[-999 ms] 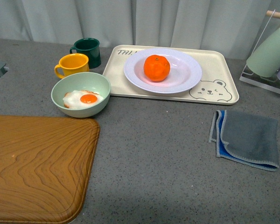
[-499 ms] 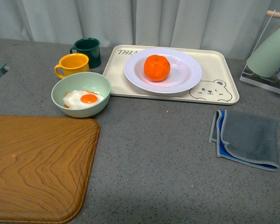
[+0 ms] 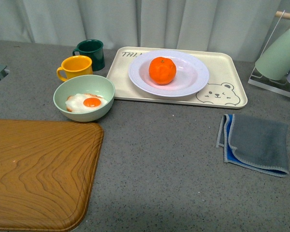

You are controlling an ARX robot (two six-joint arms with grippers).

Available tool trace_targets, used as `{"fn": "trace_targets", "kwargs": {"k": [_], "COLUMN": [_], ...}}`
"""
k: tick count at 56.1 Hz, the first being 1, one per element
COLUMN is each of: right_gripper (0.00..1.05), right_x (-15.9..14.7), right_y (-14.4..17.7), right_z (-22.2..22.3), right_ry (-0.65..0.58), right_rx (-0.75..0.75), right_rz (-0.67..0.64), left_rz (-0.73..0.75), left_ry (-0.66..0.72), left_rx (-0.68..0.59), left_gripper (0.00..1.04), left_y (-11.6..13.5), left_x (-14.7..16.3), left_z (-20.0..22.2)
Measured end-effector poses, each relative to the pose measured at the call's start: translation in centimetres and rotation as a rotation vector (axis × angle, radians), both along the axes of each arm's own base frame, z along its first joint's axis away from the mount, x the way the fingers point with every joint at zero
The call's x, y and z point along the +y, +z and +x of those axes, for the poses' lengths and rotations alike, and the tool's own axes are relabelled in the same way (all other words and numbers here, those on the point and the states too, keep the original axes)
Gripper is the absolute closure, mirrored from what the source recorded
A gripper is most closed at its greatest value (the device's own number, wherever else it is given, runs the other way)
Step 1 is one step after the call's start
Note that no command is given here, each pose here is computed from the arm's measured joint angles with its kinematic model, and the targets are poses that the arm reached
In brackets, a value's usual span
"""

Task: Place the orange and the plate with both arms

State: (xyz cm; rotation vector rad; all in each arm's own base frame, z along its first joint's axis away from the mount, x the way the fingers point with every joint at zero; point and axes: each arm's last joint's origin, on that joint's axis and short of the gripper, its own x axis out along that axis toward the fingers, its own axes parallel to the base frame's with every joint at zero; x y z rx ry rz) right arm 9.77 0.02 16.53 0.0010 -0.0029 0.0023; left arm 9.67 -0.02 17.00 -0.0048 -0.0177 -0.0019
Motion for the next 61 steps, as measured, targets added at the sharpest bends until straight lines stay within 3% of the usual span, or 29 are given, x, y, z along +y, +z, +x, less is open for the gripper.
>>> {"fn": "trace_targets", "kwargs": {"k": [21,28,61], "right_gripper": [0.41,0.09,0.09], "right_x": [0.0,0.0,0.0], "right_y": [0.0,0.0,0.01], "right_z": [0.0,0.0,-0.01], "right_ry": [0.0,0.0,0.0], "right_rx": [0.0,0.0,-0.001], "right_rz": [0.0,0.0,0.001], "left_rz": [0.0,0.0,0.0], "left_ry": [0.0,0.0,0.0], "left_rx": [0.0,0.0,0.0], "left_gripper": [0.07,0.07,0.07], "left_y": [0.0,0.0,0.0], "left_x": [0.0,0.0,0.0], "left_z": [0.0,0.0,0.0]}}
